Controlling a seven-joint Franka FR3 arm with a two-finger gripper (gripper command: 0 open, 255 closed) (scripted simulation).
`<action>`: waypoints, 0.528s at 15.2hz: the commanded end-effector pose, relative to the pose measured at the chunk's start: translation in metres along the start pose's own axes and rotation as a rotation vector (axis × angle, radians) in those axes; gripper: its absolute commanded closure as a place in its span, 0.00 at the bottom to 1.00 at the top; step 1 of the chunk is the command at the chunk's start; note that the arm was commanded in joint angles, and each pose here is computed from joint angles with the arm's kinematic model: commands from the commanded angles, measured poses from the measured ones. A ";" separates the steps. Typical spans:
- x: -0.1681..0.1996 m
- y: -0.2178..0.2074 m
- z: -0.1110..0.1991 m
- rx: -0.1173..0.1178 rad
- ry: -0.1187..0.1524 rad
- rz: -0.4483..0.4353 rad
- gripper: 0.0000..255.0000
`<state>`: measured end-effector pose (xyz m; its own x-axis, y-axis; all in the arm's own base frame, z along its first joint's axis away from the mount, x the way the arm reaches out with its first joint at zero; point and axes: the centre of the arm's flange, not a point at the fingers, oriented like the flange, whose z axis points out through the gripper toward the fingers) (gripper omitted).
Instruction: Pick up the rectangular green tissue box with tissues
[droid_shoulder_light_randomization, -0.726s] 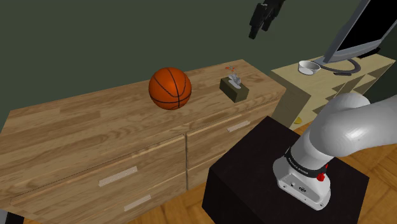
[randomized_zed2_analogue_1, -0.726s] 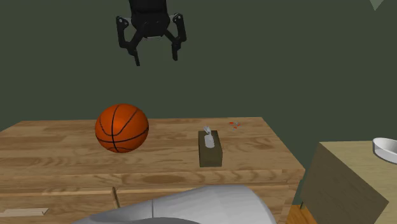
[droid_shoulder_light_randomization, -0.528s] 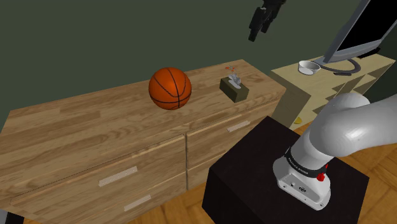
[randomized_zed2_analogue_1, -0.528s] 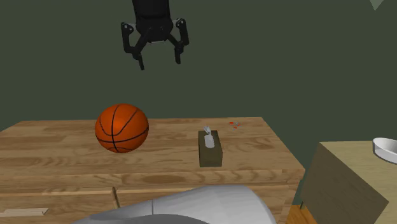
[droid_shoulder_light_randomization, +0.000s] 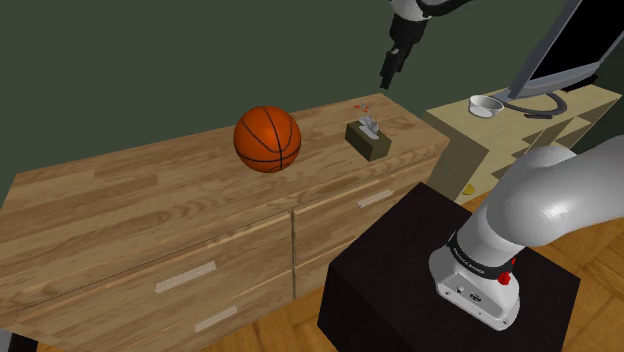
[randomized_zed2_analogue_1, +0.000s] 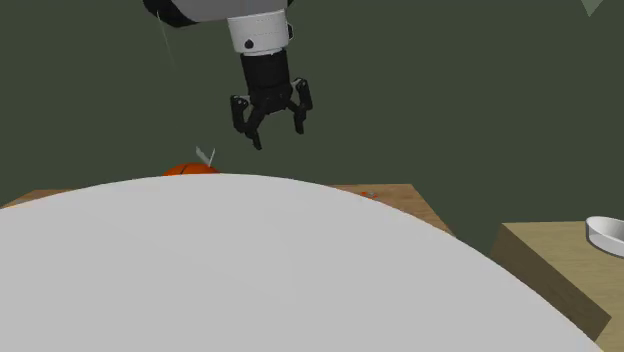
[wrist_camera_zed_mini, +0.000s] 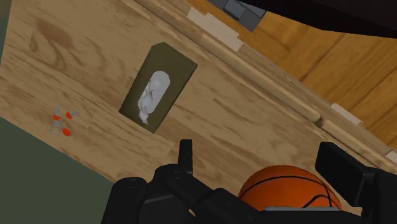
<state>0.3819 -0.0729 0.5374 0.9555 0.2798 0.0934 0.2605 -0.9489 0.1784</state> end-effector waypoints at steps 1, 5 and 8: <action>0.007 0.008 0.023 -0.018 -0.009 -0.045 0.00; 0.022 0.026 0.068 -0.053 -0.029 -0.129 0.00; 0.034 0.039 0.103 -0.078 -0.045 -0.192 0.00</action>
<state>0.4339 -0.1132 0.4575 0.9047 0.4258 0.0168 0.4079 -0.8767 0.2550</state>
